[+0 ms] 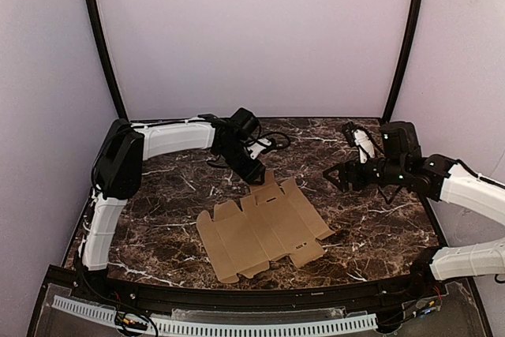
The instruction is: Fold the paper box
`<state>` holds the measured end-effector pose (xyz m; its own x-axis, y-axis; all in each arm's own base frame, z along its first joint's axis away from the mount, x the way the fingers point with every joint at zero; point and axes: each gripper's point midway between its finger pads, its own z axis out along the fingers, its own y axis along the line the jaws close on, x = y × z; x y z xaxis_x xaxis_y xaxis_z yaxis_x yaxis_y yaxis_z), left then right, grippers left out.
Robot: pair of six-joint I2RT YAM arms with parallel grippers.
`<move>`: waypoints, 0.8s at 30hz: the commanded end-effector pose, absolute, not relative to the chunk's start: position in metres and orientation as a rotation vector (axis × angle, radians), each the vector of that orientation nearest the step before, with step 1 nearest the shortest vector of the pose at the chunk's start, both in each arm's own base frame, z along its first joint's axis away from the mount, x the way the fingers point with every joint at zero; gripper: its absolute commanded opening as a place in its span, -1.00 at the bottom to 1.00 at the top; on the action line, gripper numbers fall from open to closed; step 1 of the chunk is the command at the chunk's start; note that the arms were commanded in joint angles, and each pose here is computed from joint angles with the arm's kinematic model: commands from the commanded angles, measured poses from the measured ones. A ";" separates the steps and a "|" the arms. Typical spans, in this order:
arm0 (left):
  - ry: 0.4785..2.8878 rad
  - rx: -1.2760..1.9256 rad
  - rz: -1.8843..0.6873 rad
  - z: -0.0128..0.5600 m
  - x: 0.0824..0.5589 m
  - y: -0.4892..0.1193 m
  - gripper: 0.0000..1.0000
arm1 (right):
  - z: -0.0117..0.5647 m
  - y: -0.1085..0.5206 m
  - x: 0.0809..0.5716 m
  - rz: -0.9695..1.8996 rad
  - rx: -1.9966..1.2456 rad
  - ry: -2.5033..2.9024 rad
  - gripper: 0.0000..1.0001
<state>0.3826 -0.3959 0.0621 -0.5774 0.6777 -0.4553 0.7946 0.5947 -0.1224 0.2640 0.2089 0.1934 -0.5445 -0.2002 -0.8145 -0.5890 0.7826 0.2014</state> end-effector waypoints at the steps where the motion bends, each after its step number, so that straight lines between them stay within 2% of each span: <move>1: 2.460 1.197 -0.451 0.067 0.382 -0.400 -0.01 | 0.191 0.216 0.266 0.645 -0.561 2.125 0.60; 5: 2.461 1.200 -0.455 0.065 0.382 -0.401 -0.10 | 0.183 0.219 0.267 0.658 -0.563 2.152 0.60; 10: 2.461 1.212 -0.446 0.061 0.382 -0.400 -0.36 | 0.177 0.224 0.267 0.684 -0.574 2.169 0.60; 20: 2.450 1.236 -0.462 0.060 0.380 -0.403 -0.68 | 0.169 0.227 0.266 0.700 -0.592 2.190 0.60; 23: 2.444 1.241 -0.467 0.061 0.380 -0.403 -0.96 | 0.164 0.227 0.266 0.694 -0.594 2.205 0.59; 24: 2.442 1.244 -0.466 0.061 0.380 -0.404 -0.98 | 0.162 0.227 0.267 0.688 -0.594 2.209 0.60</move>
<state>0.3827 -0.3996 0.0551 -0.5645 0.6911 -0.4514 0.8068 0.5776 -0.1247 0.2649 0.2260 0.1690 -0.6145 -0.2060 -0.7615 -0.5993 0.7496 0.2808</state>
